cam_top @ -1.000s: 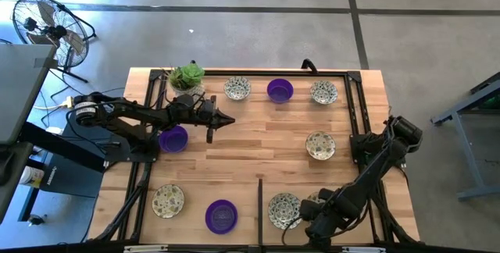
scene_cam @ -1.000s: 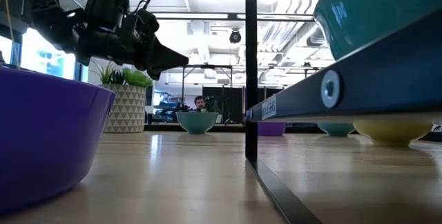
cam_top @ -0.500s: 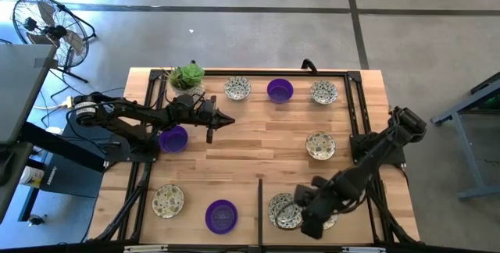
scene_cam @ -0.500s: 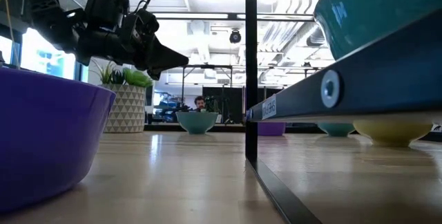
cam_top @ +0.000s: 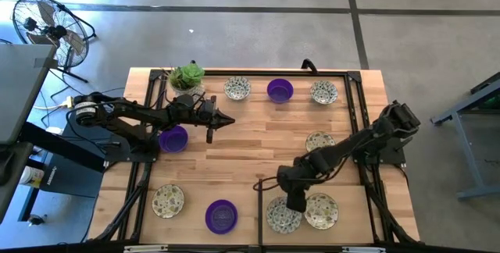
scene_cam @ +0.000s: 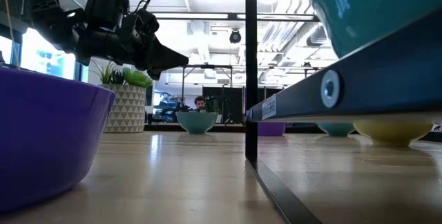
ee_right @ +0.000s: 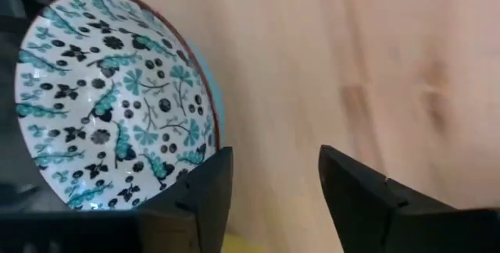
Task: Pick & Place Mini bowls
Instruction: Adjust the blue patterned bowl on the shelf
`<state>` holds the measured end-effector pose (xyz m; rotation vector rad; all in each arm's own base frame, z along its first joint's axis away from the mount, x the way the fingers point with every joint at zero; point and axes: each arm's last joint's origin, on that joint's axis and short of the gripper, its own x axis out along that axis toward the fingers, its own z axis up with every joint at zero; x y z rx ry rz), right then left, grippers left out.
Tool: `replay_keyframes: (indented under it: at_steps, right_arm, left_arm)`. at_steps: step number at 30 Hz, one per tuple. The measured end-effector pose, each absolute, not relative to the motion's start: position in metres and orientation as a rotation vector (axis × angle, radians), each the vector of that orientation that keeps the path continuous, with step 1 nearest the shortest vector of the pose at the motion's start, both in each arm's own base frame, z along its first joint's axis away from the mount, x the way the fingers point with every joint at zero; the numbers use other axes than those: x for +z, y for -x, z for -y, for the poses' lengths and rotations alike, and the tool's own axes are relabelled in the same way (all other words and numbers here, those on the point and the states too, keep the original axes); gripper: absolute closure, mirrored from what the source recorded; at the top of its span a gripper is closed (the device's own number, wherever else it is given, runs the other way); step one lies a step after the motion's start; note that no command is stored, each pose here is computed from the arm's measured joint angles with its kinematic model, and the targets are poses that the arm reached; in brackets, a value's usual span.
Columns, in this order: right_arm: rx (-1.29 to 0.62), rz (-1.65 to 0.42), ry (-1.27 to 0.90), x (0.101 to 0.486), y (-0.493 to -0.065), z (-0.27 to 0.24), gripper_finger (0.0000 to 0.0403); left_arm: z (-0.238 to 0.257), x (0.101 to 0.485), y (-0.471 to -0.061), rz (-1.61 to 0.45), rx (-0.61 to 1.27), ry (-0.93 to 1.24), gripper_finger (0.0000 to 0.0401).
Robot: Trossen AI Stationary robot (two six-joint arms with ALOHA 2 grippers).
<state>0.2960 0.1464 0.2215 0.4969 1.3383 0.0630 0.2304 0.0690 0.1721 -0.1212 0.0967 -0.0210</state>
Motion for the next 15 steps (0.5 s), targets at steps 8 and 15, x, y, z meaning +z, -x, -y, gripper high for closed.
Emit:
replay_keyframes:
  at_steps: [8,15]
  right_arm:
    - [0.098,-1.346,-0.526,0.211,-0.295,-0.14,0.0219]
    - [0.085,-1.225,-0.564,0.241,-0.287,-0.132,0.0214]
  left_arm:
    - [-0.069,0.172,-0.23,-0.098,-0.021,0.118,0.0387]
    - [-0.069,0.172,-0.23,-0.097,-0.021,0.118,0.0387]
